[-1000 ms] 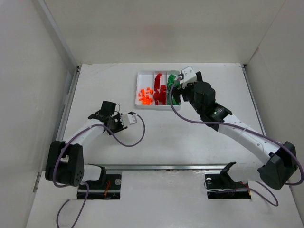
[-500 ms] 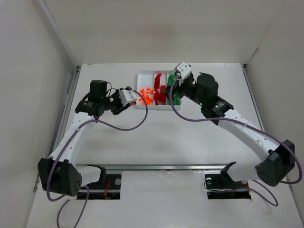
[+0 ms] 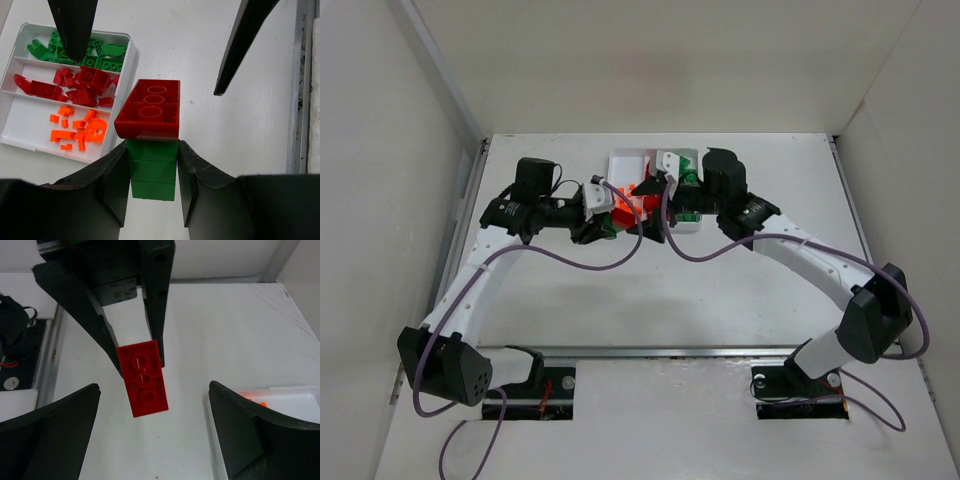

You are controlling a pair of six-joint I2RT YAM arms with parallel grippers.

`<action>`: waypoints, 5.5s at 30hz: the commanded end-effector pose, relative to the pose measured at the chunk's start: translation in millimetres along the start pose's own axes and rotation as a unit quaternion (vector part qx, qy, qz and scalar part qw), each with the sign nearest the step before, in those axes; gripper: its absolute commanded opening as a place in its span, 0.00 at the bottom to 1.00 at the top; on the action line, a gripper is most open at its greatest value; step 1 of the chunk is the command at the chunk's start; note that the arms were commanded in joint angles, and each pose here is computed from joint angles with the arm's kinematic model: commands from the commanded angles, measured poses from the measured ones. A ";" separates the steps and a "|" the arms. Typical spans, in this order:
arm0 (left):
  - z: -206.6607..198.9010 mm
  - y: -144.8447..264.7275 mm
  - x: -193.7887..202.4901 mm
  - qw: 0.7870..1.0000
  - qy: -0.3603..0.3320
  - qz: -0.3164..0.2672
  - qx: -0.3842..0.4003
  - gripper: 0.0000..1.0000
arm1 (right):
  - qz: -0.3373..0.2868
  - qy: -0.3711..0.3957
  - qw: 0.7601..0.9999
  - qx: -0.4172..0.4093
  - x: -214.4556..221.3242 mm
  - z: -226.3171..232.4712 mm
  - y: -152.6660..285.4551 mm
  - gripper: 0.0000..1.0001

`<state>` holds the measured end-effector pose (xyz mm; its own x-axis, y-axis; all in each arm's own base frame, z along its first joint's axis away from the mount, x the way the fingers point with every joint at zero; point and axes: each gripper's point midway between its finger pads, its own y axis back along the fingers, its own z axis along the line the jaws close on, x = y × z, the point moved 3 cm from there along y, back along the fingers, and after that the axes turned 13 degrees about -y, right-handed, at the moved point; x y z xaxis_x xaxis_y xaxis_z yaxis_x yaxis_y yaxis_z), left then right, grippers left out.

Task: Sort the legos into containers by color

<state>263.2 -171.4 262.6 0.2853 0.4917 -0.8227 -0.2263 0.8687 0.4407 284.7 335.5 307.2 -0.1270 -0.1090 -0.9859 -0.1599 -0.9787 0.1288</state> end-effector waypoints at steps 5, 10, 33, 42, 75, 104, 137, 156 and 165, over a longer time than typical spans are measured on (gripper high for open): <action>-2.2 6.0 -27.5 0.999 -0.012 -0.040 0.011 0.00 | -0.023 0.026 0.995 -0.090 -21.8 21.2 -13.5 0.90; -2.0 8.0 -28.6 0.999 -0.016 -0.038 0.006 0.00 | -0.015 0.010 0.994 -0.112 -14.4 27.3 -18.4 0.83; 6.6 3.9 42.1 0.983 0.101 0.087 -0.130 0.00 | -0.082 -0.177 0.980 0.037 -26.7 -65.4 2.6 0.00; 23.5 8.1 62.6 0.963 0.134 0.126 -0.195 0.00 | -0.184 -0.269 0.917 0.228 -9.7 -162.3 6.9 0.00; 27.1 -2.9 56.6 0.981 0.096 0.101 -0.138 0.00 | -0.021 -0.116 0.975 0.191 36.8 -203.9 6.7 1.00; 6.1 -4.3 9.4 0.999 -0.016 0.032 0.029 0.00 | 0.026 0.005 0.992 -0.120 38.0 -9.3 -46.7 0.76; -11.0 -12.9 43.7 0.996 -0.018 0.078 0.037 0.66 | 0.024 -0.005 0.992 -0.124 32.8 -7.6 -52.2 0.00; -3.7 -13.2 35.5 0.998 0.028 0.055 -0.001 0.00 | 0.032 -0.042 0.995 -0.089 41.3 -24.6 -43.8 0.00; -12.4 -1.8 62.1 0.994 0.067 0.083 -0.035 0.00 | 0.010 -0.139 0.989 0.059 38.0 -113.2 3.2 0.00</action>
<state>273.0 -148.2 199.1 0.1244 0.6248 -0.7708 -0.2905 0.7658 0.5738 348.8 333.7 235.3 -0.3894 -0.1549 -0.9079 -0.1031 -0.9722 0.2101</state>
